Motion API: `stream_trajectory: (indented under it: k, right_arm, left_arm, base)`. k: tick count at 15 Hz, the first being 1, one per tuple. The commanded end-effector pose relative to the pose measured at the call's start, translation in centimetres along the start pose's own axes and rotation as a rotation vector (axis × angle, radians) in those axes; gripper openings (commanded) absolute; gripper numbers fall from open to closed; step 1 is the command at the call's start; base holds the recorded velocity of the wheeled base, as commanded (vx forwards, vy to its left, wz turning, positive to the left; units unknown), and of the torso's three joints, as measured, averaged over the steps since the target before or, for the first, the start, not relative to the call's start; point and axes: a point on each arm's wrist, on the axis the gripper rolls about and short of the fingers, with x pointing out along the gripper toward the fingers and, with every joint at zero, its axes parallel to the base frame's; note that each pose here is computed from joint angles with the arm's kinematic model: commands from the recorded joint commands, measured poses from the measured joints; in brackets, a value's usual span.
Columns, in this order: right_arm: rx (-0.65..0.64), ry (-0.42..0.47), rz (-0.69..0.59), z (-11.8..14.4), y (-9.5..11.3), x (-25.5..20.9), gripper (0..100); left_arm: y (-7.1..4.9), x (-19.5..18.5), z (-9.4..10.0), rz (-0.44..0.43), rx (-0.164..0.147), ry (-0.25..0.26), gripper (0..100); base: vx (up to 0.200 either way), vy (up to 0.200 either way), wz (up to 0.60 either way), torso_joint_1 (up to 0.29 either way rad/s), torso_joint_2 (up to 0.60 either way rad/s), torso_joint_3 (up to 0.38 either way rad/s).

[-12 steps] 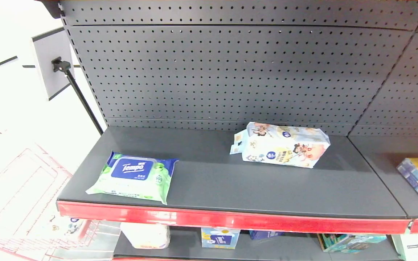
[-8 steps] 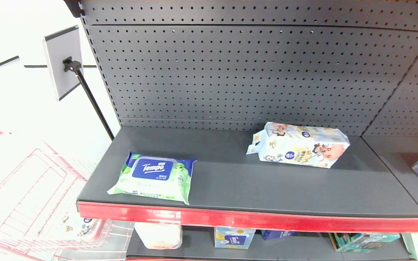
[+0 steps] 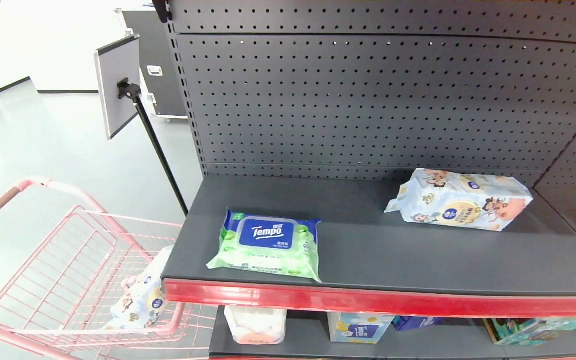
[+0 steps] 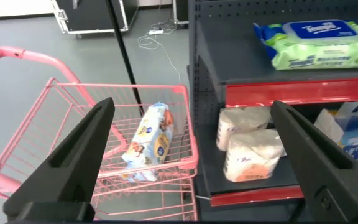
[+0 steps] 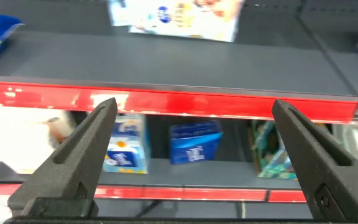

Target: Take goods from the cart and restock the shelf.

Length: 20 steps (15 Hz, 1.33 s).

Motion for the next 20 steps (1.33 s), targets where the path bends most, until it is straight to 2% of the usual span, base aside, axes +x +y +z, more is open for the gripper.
stream_trajectory:
  k: [1,20]
  right_arm:
    - [-0.001,0.000,0.000,0.00,0.00,0.00,100]
    - [-0.004,0.000,0.002,0.00,0.00,0.00,100]
  left_arm:
    - [0.00,0.01,-0.01,0.000,0.000,0.001,100]
    - [0.00,0.01,-0.01,-0.002,0.000,0.001,100]
  base:
    - [0.000,0.200,0.00,0.007,0.00,0.002]
    - [0.000,0.200,0.00,0.003,0.00,0.002]
